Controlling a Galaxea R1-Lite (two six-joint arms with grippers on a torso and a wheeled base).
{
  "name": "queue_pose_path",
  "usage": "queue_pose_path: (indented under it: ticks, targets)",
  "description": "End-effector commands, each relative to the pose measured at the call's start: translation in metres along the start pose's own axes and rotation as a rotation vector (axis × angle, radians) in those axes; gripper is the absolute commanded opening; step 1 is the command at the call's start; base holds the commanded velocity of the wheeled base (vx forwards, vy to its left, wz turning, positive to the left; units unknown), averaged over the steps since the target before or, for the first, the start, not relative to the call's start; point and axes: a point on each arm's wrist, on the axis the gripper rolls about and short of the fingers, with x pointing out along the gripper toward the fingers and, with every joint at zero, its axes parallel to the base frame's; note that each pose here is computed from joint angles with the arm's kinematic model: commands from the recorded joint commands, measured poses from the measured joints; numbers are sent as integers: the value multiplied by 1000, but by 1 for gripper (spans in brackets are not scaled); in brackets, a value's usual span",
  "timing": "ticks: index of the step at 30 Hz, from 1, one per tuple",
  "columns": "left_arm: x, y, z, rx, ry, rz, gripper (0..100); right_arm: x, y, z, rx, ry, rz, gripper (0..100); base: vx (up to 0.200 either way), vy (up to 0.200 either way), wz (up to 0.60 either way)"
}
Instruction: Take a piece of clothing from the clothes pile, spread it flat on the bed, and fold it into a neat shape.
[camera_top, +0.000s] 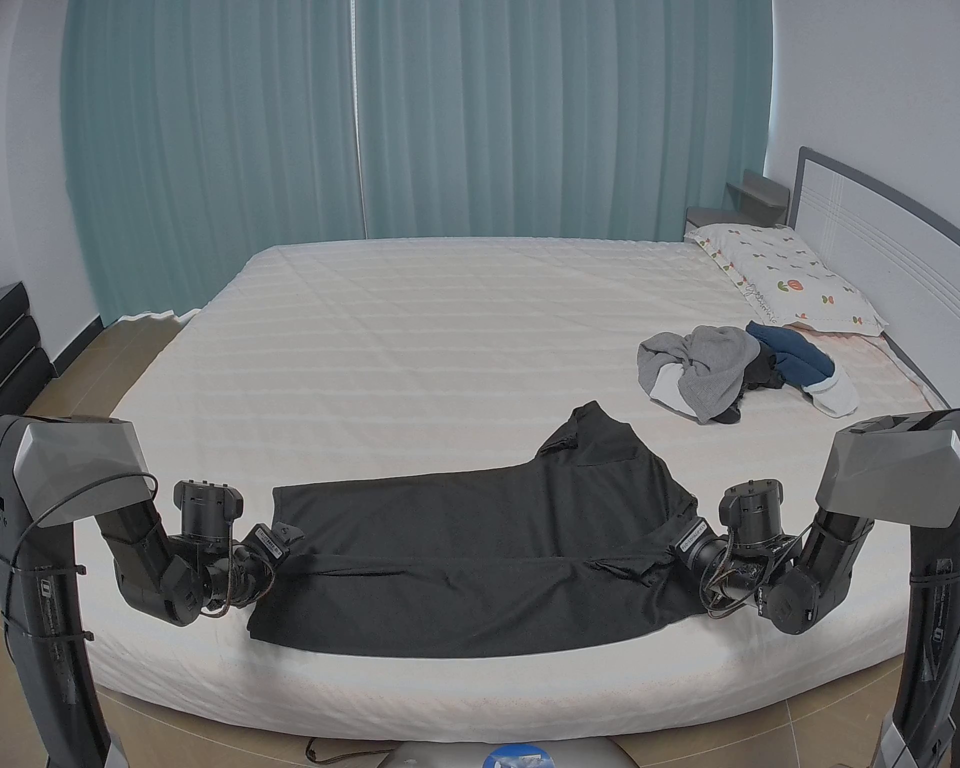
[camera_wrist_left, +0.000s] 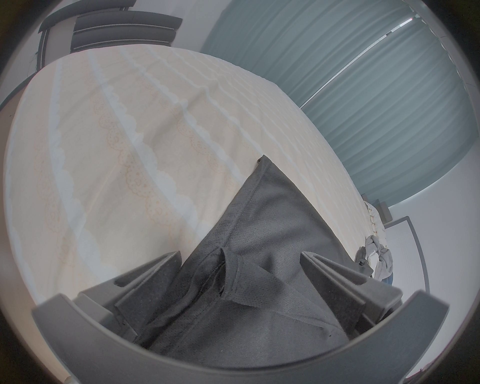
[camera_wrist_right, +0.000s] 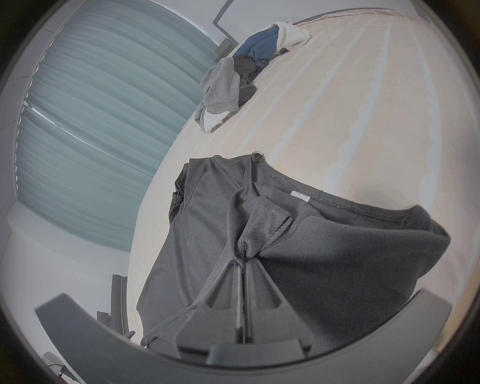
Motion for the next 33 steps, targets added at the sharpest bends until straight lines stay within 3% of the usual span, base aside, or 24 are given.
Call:
queue_pose_path:
  ticks: [1, 7, 8, 33]
  targets:
    - [1, 1, -1, 1, 2, 3, 100, -5, -1, 0, -3, 4, -6, 0, 0, 0, 0]
    - [1, 0, -1, 2, 0, 4, 100, -5, -5, -3, -9, 20, -16, 0, 0, 0, 0]
    - [1, 1, 0, 1, 0, 4, 100, -4, -5, -3, -8, 19, -14, 100, 0, 0, 0]
    - [1, 0, -1, 2, -2, 6, 100, 3, 28, 14, -2, -22, 80, 100, 0, 0, 0]
